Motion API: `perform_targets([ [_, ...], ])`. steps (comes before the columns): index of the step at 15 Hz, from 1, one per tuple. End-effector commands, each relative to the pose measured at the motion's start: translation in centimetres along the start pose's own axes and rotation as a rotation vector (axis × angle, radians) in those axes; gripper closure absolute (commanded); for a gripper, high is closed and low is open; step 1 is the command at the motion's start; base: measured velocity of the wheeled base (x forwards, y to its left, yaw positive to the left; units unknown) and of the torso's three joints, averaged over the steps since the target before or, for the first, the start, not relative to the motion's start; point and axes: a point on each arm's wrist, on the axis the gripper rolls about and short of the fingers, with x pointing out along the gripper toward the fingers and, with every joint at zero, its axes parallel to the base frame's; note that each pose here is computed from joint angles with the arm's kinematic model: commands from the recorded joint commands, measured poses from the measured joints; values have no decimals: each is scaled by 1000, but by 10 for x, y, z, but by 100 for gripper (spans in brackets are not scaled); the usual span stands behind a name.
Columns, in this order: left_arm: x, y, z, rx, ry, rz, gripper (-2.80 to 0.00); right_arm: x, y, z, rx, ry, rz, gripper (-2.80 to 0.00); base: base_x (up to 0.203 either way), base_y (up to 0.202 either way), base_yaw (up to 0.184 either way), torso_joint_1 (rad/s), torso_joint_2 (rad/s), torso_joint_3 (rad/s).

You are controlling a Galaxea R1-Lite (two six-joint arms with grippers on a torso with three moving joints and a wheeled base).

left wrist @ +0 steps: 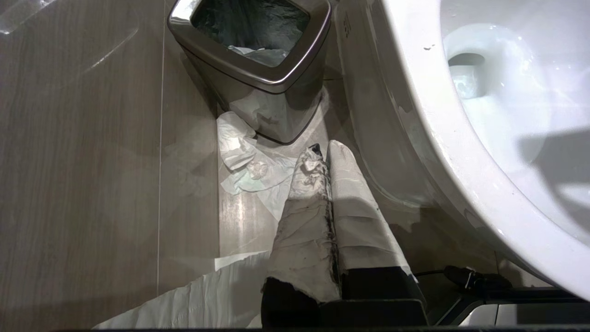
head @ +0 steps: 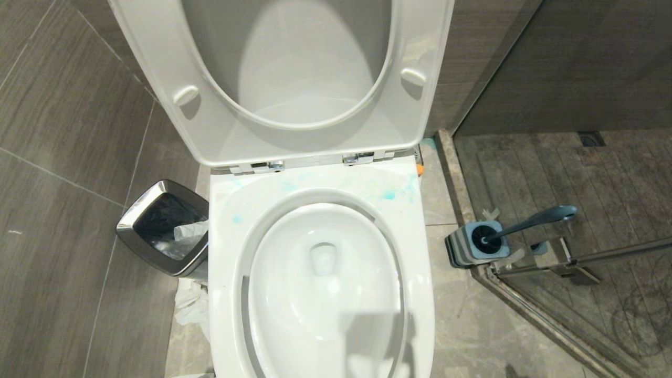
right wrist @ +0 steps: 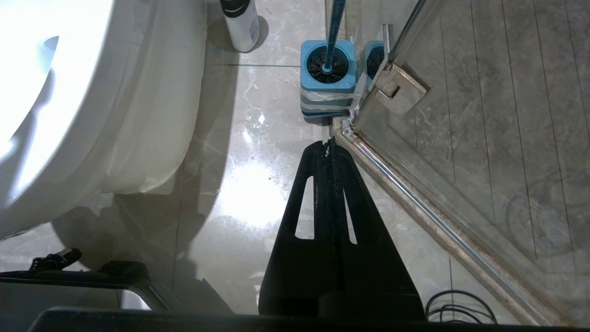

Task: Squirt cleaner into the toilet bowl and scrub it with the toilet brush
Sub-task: Pour in the cleaning agent

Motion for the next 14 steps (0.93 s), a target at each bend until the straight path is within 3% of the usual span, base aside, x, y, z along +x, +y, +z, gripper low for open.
perform_targets([
  [1,0,0,0,0,1,1,0,0,0,0,0,1,1,0,0,0,0,4,1,-52],
  [9,0,0,0,3,1,1,0,0,0,0,0,0,1,0,0,0,0,2,1,-166],
  [14,0,0,0,6,1,1,0,0,0,0,0,1,1,0,0,0,0,2,-1,-20],
])
